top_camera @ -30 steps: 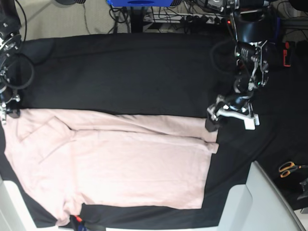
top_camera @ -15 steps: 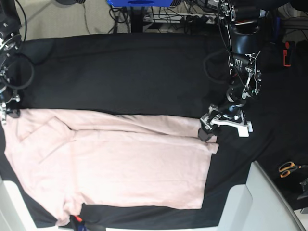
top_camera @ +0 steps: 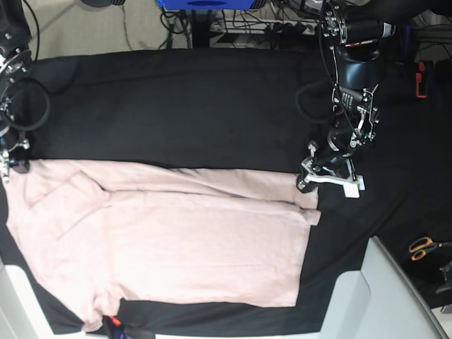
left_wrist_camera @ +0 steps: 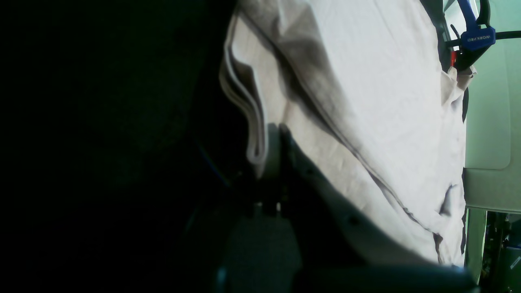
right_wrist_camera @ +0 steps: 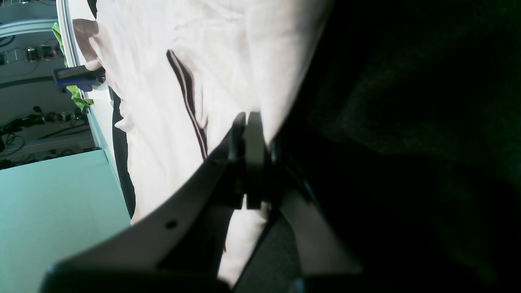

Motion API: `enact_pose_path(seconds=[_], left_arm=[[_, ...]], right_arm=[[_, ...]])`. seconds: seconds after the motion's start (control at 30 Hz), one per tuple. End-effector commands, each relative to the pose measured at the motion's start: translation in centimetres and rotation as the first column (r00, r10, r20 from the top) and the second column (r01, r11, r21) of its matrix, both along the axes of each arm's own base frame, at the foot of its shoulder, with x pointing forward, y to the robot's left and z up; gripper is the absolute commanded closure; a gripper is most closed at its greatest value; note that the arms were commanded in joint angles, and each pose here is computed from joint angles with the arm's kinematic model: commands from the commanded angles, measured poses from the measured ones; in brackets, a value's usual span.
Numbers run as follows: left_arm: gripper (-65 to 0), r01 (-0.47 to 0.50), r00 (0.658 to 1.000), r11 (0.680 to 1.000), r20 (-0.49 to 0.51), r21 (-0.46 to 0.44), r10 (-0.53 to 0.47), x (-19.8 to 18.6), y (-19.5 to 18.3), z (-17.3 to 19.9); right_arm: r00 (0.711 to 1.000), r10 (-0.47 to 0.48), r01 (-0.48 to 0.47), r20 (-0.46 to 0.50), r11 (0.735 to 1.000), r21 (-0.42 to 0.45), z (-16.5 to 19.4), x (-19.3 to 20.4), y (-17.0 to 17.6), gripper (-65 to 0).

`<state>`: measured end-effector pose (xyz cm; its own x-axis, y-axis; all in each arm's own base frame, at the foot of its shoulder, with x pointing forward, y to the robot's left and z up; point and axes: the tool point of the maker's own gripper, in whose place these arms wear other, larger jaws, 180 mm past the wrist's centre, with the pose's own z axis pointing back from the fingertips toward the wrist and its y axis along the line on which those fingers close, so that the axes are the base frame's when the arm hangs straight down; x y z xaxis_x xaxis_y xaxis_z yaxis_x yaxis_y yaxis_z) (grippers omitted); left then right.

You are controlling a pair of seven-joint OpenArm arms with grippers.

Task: Fold the T-shirt properly
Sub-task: 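Grasp the folded edge of the shirt with both grippers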

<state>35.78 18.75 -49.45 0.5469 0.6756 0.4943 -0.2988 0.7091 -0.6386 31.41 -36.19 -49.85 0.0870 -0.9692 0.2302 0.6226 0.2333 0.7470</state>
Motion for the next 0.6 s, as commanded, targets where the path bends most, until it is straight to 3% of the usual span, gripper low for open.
enact_pose_path(seconds=[0.0, 0.13, 0.23, 0.37, 0.57], left_arm=[[0.0, 0.028, 0.999, 1.0, -0.034, 0.003, -0.028, -0.3, 0.0, -0.3], [0.0, 0.088, 0.992, 0.996, -0.087, 0.015, -0.086, -1.5, 0.8, -0.3], [0.0, 0.131, 0.99, 0.99, -0.067, 0.048, -0.127, -2.0, 1.1, 1.0], [0.0, 0.153, 0.985, 0.984, -0.088, 0.09, -0.145, -3.0, 1.9, 2.0], [0.0, 0.174, 0.982, 0.977, -0.1, 0.123, -0.162, -4.4, 2.7, 2.4]], right_arm=[[1.0, -0.008, 0.008, 0.015, 1.0, -0.02, 0.9, 0.4, -1.1, -0.8], [1.0, -0.007, 0.007, 0.014, 1.0, -0.025, 1.0, 0.3, -1.4, -0.5], [1.0, -0.007, 0.007, 0.0, 0.999, -0.032, 0.6, -0.5, -1.7, -0.2], [1.0, 0.002, 0.0, 0.02, 0.993, -0.118, 2.0, -1.1, -3.3, -0.2], [0.992, 0.128, -0.125, 0.002, 0.972, -0.201, 3.6, -1.2, -2.8, -0.2]])
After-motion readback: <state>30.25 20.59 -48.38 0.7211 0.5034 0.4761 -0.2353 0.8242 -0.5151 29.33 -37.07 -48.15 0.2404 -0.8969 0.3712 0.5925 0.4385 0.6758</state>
